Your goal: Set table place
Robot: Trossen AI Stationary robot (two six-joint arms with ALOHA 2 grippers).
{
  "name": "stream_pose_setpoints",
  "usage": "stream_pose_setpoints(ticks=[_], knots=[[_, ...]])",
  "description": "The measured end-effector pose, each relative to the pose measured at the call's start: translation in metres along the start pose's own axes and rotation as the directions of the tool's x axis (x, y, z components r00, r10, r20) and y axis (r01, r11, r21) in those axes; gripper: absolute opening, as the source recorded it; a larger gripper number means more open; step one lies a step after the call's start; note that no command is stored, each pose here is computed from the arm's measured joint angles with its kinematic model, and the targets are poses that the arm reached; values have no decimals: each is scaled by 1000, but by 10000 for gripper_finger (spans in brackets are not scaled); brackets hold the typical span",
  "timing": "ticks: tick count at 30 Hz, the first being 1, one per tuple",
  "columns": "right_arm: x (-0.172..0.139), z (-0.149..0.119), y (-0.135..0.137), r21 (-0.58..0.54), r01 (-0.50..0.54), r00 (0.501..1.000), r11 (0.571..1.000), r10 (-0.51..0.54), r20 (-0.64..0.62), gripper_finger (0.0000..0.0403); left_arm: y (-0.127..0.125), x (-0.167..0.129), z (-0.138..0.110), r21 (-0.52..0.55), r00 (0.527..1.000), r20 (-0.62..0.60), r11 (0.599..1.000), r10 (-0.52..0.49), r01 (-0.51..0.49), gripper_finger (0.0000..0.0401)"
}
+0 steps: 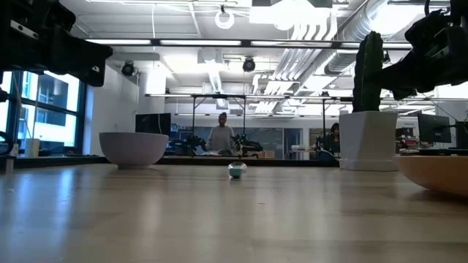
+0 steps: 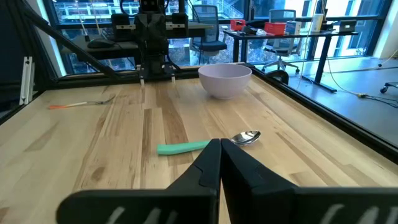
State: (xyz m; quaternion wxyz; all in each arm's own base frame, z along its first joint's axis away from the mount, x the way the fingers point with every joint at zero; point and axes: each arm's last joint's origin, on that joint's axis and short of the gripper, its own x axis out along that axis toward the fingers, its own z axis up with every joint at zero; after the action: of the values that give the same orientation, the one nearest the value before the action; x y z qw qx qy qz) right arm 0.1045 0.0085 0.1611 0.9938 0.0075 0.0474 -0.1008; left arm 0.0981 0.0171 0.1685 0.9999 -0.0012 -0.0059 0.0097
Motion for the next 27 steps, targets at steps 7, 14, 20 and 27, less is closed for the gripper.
stream_pose_setpoints(ticks=[7,14,20,27], knots=[[0,0,0,0,0,1000,1000,0,1,0,1,0,1,-31,999,11,999,41,-41,1],[0,0,0,0,0,1000,1000,0,0,0,1,0,1,-256,999,10,965,52,-47,1],[0,1,0,13,-1,1000,1000,0,21,0,3,0,2,-436,993,17,895,116,-97,1],[-2,22,0,127,-28,974,992,-1,225,0,7,-1,2,-535,972,17,823,234,-189,1]])
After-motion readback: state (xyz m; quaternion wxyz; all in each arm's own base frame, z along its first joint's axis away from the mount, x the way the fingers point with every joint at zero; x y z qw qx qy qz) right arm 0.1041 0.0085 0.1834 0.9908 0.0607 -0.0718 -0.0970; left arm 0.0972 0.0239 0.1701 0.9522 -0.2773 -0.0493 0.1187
